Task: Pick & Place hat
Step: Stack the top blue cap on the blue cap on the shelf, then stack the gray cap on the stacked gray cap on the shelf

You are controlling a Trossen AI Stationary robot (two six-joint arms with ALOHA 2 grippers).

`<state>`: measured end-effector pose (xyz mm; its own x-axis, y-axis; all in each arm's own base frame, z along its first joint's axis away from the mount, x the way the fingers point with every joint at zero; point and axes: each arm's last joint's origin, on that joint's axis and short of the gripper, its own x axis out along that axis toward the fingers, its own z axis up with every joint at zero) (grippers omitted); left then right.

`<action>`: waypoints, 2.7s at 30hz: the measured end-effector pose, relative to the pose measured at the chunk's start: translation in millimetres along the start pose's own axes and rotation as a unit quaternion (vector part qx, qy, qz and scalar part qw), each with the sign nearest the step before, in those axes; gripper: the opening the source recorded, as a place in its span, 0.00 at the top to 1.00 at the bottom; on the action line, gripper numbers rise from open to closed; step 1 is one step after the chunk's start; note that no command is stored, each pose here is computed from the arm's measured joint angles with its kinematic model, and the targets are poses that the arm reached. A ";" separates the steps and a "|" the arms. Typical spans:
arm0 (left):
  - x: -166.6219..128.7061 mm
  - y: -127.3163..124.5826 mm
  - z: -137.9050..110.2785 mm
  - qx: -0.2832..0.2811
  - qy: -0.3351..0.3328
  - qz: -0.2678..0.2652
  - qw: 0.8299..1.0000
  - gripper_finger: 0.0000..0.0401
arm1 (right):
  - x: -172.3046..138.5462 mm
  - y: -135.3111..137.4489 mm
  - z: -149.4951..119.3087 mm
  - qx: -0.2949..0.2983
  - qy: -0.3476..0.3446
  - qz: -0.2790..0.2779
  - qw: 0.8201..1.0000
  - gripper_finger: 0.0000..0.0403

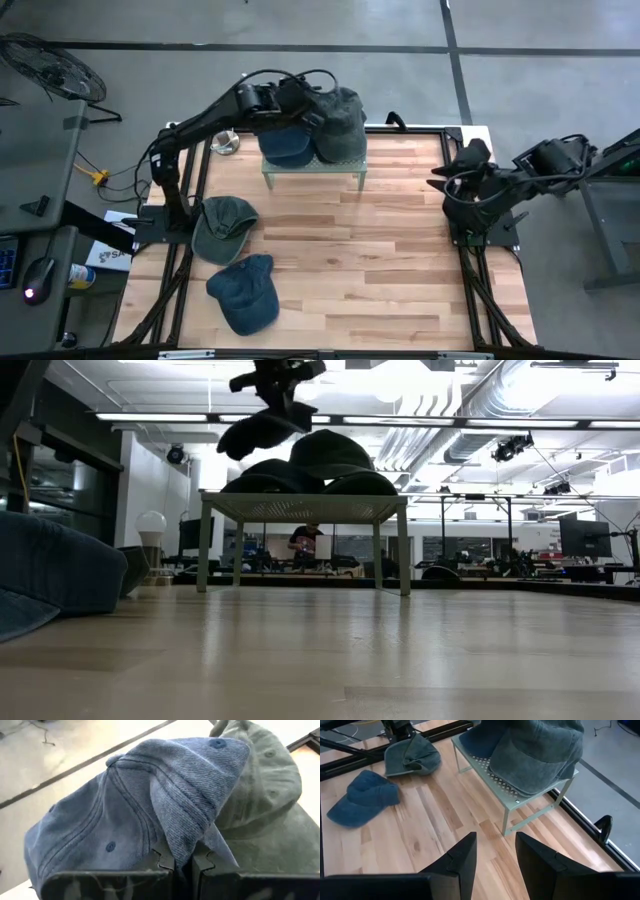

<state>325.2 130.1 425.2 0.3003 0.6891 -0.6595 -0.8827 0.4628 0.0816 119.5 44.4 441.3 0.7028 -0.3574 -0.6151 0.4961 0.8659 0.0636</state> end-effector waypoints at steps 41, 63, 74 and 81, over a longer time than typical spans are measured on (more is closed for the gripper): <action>69.2 -40.9 -23.9 0.057 0.079 0.026 0.995 0.96 | 9.4 11.5 0.6 0.027 0.002 -0.021 0.999 0.68; 30.4 -24.5 -5.3 0.052 0.097 -0.004 0.994 0.45 | 9.4 12.5 -0.6 0.027 0.023 -0.003 0.999 0.68; 3.9 -20.3 -0.9 0.029 0.087 -0.046 0.995 0.45 | 9.4 12.7 -1.0 0.025 0.029 0.001 0.999 0.68; -40.6 -40.2 -10.1 0.038 0.039 -0.109 0.993 0.45 | 8.1 12.3 -4.9 -0.019 0.059 0.017 0.998 0.68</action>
<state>344.9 77.9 441.1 0.4499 0.5247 -0.7227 -0.7692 0.6388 -0.0150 128.8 53.8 433.3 0.6520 -0.2864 -0.7020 0.4522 0.8901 0.0569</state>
